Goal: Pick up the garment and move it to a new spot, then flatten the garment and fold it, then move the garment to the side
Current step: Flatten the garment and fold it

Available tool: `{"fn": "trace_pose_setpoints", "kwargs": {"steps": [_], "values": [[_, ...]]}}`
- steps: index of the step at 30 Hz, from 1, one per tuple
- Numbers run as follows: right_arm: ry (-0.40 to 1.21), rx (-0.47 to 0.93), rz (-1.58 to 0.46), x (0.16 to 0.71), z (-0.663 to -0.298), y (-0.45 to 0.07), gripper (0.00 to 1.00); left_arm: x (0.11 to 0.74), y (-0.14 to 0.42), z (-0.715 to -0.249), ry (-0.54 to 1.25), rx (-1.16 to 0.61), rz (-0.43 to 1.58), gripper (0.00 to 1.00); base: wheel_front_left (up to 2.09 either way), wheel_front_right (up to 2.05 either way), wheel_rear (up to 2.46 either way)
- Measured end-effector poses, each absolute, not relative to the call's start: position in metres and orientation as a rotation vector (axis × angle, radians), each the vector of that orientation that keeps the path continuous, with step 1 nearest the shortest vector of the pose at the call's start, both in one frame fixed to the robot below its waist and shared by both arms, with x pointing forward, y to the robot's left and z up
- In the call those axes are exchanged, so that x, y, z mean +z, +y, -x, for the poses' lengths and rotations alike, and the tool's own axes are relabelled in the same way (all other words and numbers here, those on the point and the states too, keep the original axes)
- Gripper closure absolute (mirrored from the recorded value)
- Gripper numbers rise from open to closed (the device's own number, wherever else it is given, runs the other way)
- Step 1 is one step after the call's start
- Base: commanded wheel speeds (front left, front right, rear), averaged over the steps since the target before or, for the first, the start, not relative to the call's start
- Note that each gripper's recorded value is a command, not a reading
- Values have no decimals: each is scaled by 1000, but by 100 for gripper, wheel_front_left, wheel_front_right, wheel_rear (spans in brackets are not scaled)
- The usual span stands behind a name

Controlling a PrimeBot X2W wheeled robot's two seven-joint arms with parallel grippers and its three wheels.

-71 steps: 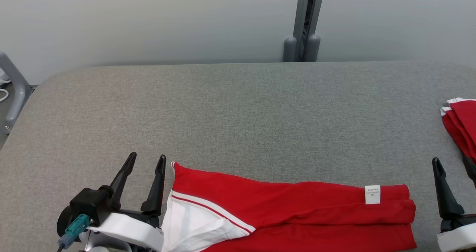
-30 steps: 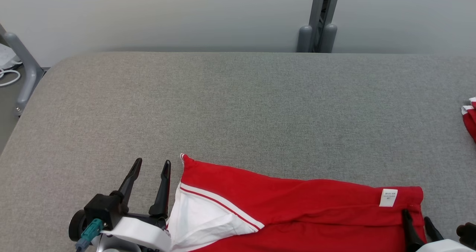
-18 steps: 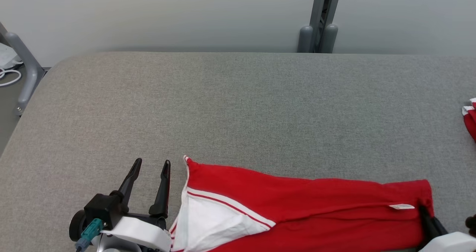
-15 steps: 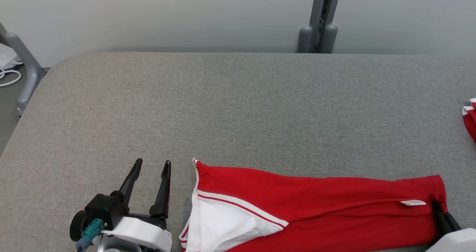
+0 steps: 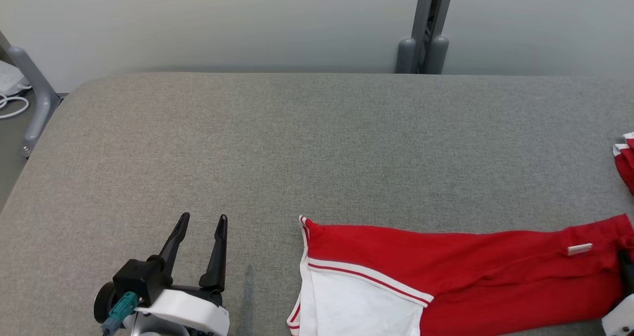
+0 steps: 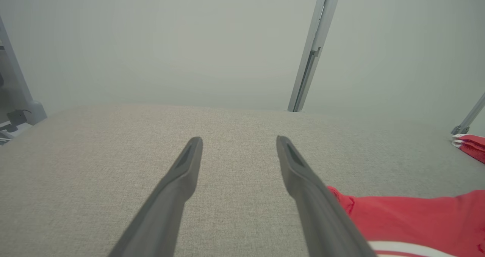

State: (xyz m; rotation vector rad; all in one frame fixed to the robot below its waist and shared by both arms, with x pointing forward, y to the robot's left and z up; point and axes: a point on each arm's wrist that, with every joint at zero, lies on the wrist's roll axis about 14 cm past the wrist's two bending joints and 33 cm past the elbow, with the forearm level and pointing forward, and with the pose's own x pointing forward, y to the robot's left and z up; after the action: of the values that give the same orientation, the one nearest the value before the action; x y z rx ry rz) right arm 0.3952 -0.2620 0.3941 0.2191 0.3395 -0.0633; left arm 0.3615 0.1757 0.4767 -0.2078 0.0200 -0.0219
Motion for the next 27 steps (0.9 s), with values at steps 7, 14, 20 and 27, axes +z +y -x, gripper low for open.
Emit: {"fn": "trace_pose_setpoints", "kwargs": {"steps": [7, 14, 20, 27], "values": [[286, 60, -237, 418, -396, -228, 100, 479, 172, -361, 12, -31, 207, 0, 0, 0, 0], [254, 218, -466, 457, -386, -160, 100, 485, 162, -356, -3, -58, 209, 0, 0, 0, 0], [246, 402, -670, 498, -372, -89, 100, 490, 156, -356, -21, -79, 205, 0, 0, 0, 0], [304, 576, -814, 520, -355, -19, 100, 488, 165, -353, -15, -57, 204, 0, 0, 0, 0]]}}
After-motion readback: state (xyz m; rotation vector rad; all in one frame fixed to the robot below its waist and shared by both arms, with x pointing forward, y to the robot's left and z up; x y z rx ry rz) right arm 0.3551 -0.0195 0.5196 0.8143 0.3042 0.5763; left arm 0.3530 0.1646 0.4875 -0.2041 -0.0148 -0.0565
